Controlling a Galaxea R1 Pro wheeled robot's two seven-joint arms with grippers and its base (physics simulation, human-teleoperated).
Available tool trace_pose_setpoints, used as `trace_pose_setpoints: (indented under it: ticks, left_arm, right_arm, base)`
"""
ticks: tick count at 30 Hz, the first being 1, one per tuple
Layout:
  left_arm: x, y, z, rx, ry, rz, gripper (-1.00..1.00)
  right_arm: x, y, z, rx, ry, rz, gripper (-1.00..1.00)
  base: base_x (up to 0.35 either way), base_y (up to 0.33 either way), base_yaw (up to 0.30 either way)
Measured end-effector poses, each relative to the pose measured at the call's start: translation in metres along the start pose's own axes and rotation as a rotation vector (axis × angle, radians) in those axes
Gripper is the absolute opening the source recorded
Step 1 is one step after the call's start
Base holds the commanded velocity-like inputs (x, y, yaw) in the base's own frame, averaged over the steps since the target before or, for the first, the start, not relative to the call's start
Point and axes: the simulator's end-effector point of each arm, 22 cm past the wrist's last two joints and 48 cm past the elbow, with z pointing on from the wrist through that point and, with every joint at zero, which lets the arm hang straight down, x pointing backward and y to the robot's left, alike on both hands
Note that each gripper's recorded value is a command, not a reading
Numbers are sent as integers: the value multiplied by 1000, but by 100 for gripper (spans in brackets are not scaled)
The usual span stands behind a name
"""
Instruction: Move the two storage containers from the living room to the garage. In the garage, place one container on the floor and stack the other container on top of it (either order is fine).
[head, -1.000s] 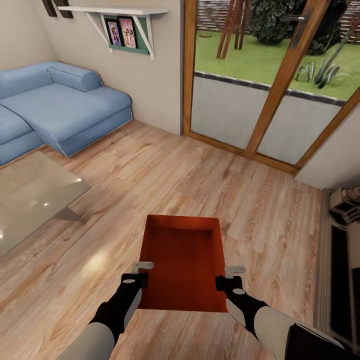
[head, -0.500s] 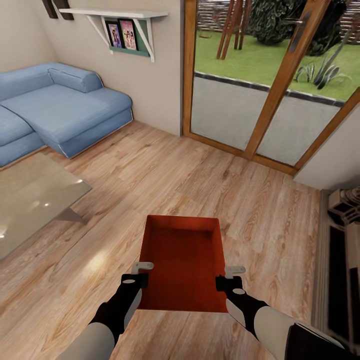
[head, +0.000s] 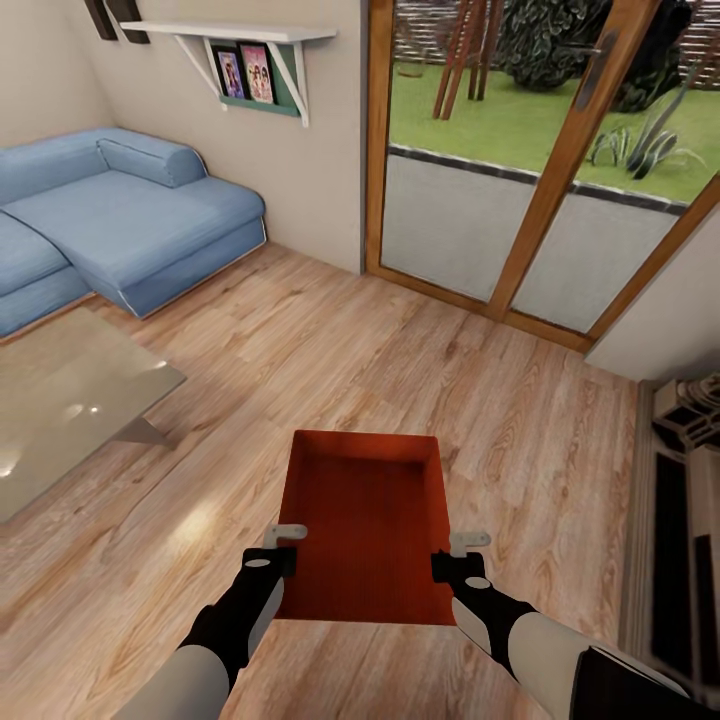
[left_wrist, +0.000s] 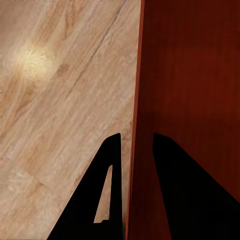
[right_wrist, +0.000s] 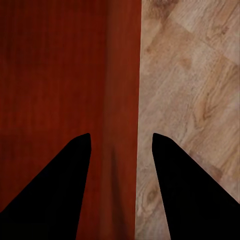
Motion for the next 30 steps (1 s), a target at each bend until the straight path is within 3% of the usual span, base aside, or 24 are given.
trace_pose_setpoints:
  ticks: [30]
  left_arm:
    - [-1,3,-30,1,4,-1,-100]
  right_arm:
    - [-5,-2,-30,-1,3,-2,-100]
  base:
    - [0,0,0]
